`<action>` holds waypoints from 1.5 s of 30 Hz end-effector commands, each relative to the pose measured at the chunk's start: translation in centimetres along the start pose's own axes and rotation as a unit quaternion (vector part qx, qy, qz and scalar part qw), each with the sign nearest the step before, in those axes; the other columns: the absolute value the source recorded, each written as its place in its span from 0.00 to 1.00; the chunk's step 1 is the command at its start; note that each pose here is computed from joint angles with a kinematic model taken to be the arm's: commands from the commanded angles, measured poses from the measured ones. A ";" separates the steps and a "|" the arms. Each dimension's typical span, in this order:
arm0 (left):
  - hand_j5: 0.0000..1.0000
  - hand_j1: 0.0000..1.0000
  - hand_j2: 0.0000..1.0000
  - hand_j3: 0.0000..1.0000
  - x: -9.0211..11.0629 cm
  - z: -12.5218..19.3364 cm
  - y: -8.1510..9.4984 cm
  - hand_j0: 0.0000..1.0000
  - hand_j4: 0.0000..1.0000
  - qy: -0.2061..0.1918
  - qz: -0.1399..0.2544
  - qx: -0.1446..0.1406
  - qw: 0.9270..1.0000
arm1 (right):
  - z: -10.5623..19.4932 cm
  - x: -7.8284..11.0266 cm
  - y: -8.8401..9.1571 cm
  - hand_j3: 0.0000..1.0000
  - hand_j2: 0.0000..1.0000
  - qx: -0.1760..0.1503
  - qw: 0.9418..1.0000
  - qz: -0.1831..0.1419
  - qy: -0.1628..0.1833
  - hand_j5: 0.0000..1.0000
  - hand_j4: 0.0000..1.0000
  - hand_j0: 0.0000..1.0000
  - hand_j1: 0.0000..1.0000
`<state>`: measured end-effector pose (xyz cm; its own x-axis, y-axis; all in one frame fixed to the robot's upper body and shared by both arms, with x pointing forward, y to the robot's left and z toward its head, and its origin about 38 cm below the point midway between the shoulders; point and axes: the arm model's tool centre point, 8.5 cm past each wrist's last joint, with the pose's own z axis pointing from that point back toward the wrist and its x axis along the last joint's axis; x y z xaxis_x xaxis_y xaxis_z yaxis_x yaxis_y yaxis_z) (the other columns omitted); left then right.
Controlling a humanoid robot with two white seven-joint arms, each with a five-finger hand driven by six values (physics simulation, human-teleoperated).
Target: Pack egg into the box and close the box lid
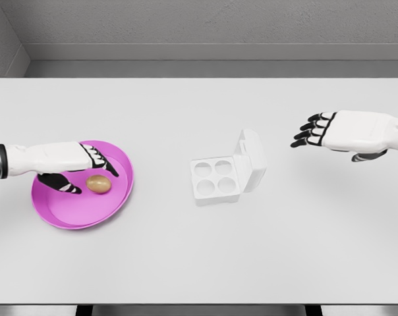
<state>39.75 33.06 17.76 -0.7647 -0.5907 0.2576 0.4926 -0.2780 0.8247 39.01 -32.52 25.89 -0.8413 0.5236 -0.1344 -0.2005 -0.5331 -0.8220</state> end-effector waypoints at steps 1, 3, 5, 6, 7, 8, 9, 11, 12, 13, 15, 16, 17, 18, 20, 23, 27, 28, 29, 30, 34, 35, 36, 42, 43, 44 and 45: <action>0.79 0.79 0.79 0.79 0.0 -0.2 0.0 0.79 0.79 0.000 0.000 0.000 1.000 | -0.6 0.6 0.2 1.00 1.00 0.003 1.000 -0.001 -0.011 1.00 1.00 1.00 1.00; 0.79 0.79 0.79 0.79 0.1 -0.5 -0.5 0.79 0.79 -0.002 0.002 -0.004 1.000 | -1.1 0.9 0.3 1.00 1.00 0.002 1.000 -0.002 -0.018 1.00 1.00 1.00 1.00; 0.79 0.79 0.79 0.79 0.2 -0.7 -0.7 0.79 0.79 -0.003 -0.001 -0.007 1.000 | -1.1 0.9 0.2 1.00 1.00 0.000 1.000 -0.002 -0.018 1.00 1.00 1.00 1.00; 0.79 0.79 0.79 0.79 0.2 -0.7 -0.7 0.79 0.79 -0.003 -0.001 -0.007 1.000 | -1.1 1.0 0.2 1.00 1.00 0.000 1.000 -0.001 -0.018 1.00 1.00 1.00 1.00; 0.79 0.79 0.79 0.79 0.1 -0.7 -0.7 0.79 0.79 -0.002 -0.002 -0.008 1.000 | -1.2 1.0 0.2 1.00 1.00 0.001 1.000 -0.001 -0.019 1.00 1.00 1.00 1.00; 0.79 0.79 0.79 0.79 0.1 -0.7 -0.7 0.79 0.79 -0.002 -0.002 -0.008 1.000 | -1.1 0.9 0.3 1.00 1.00 0.001 1.000 -0.002 -0.018 1.00 1.00 1.00 1.00; 0.79 0.79 0.79 0.79 0.1 -0.7 -0.7 0.79 0.79 -0.002 -0.002 -0.008 1.000 | -1.1 0.9 0.3 1.00 1.00 0.001 1.000 -0.002 -0.018 1.00 1.00 1.00 1.00; 0.79 0.79 0.79 0.79 0.3 -1.0 -0.6 0.79 0.79 -0.006 -0.002 -0.006 1.000 | -1.1 0.9 0.2 1.00 1.00 0.000 1.000 -0.002 -0.018 1.00 1.00 1.00 1.00; 0.79 0.79 0.79 0.79 0.3 -1.1 -0.6 0.79 0.79 -0.008 -0.001 -0.005 1.000 | -1.1 0.9 0.2 1.00 1.00 0.000 1.000 -0.002 -0.018 1.00 1.00 1.00 1.00; 0.79 0.79 0.79 0.79 0.3 -1.1 -0.6 0.79 0.79 -0.007 -0.002 -0.006 1.000 | -1.1 0.9 0.2 1.00 1.00 0.001 1.000 -0.002 -0.018 1.00 1.00 1.00 1.00; 0.79 0.79 0.79 0.79 0.2 -1.6 -0.7 0.79 0.79 -0.008 0.002 -0.004 1.000 | -1.1 0.9 0.2 1.00 1.00 0.000 1.000 -0.002 -0.018 1.00 1.00 1.00 1.00; 0.79 0.79 0.79 0.79 0.2 -1.7 -0.7 0.79 0.79 -0.009 0.002 -0.003 1.000 | -1.1 0.9 0.1 1.00 1.00 -0.001 1.000 -0.001 -0.017 1.00 1.00 1.00 1.00; 0.79 0.79 0.79 0.79 0.2 -1.7 -0.7 0.79 0.79 -0.009 0.002 -0.003 1.000 | -1.1 0.9 0.1 1.00 1.00 0.000 1.000 -0.001 -0.018 1.00 1.00 1.00 1.00; 0.79 0.79 0.79 0.79 0.2 -1.7 -0.7 0.79 0.79 -0.009 0.002 -0.003 1.000 | -1.2 0.9 0.1 1.00 1.00 -0.001 1.000 -0.002 -0.018 1.00 1.00 1.00 1.00; 0.79 0.79 0.79 0.79 0.2 -1.7 -0.7 0.79 0.79 -0.009 -0.001 -0.005 1.000 | -1.2 0.9 0.1 1.00 1.00 -0.002 1.000 -0.001 -0.019 1.00 1.00 1.00 1.00; 0.76 0.76 0.76 0.76 0.2 -1.7 -0.8 0.76 0.76 -0.007 -0.001 -0.006 1.000 | -1.6 1.1 -0.1 1.00 1.00 -0.006 1.000 -0.001 -0.023 1.00 1.00 1.00 1.00; 0.73 0.73 0.73 0.73 0.0 -1.6 -0.9 0.73 0.73 -0.004 -0.001 -0.008 1.000 | -1.6 1.1 0.0 1.00 1.00 -0.004 1.000 -0.001 -0.023 1.00 1.00 1.00 1.00; 0.73 0.73 0.73 0.73 -0.1 -1.6 -0.9 0.73 0.73 -0.003 -0.001 -0.008 1.000 | -1.7 1.1 0.0 1.00 1.00 -0.004 1.000 0.000 -0.023 1.00 1.00 1.00 1.00; 0.73 0.73 0.73 0.73 -0.1 -1.6 -0.9 0.73 0.73 -0.003 -0.001 -0.008 1.000 | -1.7 1.2 0.0 1.00 1.00 -0.004 1.000 0.000 -0.023 1.00 1.00 1.00 1.00; 0.73 0.73 0.73 0.73 -0.1 -1.6 -0.9 0.73 0.73 -0.003 -0.001 -0.008 1.000 | -1.9 1.2 0.0 1.00 1.00 -0.005 1.000 -0.001 -0.024 1.00 1.00 1.00 1.00; 0.73 0.73 0.73 0.73 -0.1 -1.5 -1.0 0.73 0.73 -0.002 -0.001 -0.009 1.000 | -2.1 1.3 -0.1 1.00 1.00 -0.008 1.000 -0.001 -0.026 1.00 1.00 1.00 1.00; 0.73 0.73 0.73 0.73 -0.1 -1.5 -1.0 0.73 0.73 -0.002 -0.001 -0.009 1.000 | -2.1 1.3 -0.1 1.00 1.00 -0.008 1.000 -0.001 -0.026 1.00 1.00 1.00 1.00; 0.73 0.73 0.73 0.73 -0.1 -1.6 -1.2 0.73 0.73 -0.003 0.001 -0.010 1.000 | -2.1 1.3 -0.1 1.00 1.00 -0.008 1.000 -0.001 -0.026 1.00 1.00 1.00 1.00; 0.73 0.73 0.73 0.73 -0.1 -1.6 -1.2 0.73 0.73 -0.003 0.001 -0.010 1.000 | -2.1 1.3 -0.1 1.00 1.00 -0.008 1.000 0.000 -0.026 1.00 1.00 1.00 1.00; 0.72 0.72 0.72 0.72 -0.1 -1.6 -1.2 0.72 0.72 -0.003 0.001 -0.010 1.000 | -2.1 1.3 -0.1 1.00 1.00 -0.008 1.000 0.000 -0.026 1.00 1.00 1.00 1.00; 0.70 0.70 0.70 0.70 -0.1 -1.6 -1.2 0.70 0.70 -0.003 0.001 -0.010 1.000 | -2.1 1.3 -0.1 1.00 1.00 -0.008 1.000 0.000 -0.026 1.00 1.00 1.00 1.00; 0.67 0.67 0.67 0.67 -0.1 -1.6 -1.2 0.67 0.67 -0.003 0.001 -0.010 1.000 | -2.1 1.3 -0.1 1.00 1.00 -0.008 1.000 0.000 -0.026 1.00 1.00 1.00 1.00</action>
<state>39.83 32.22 15.93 -0.7684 -0.5855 0.2583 0.5008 -0.2988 0.8124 38.97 -30.38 24.59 -0.8675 0.4858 -0.1072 -0.1913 -0.5247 -0.8295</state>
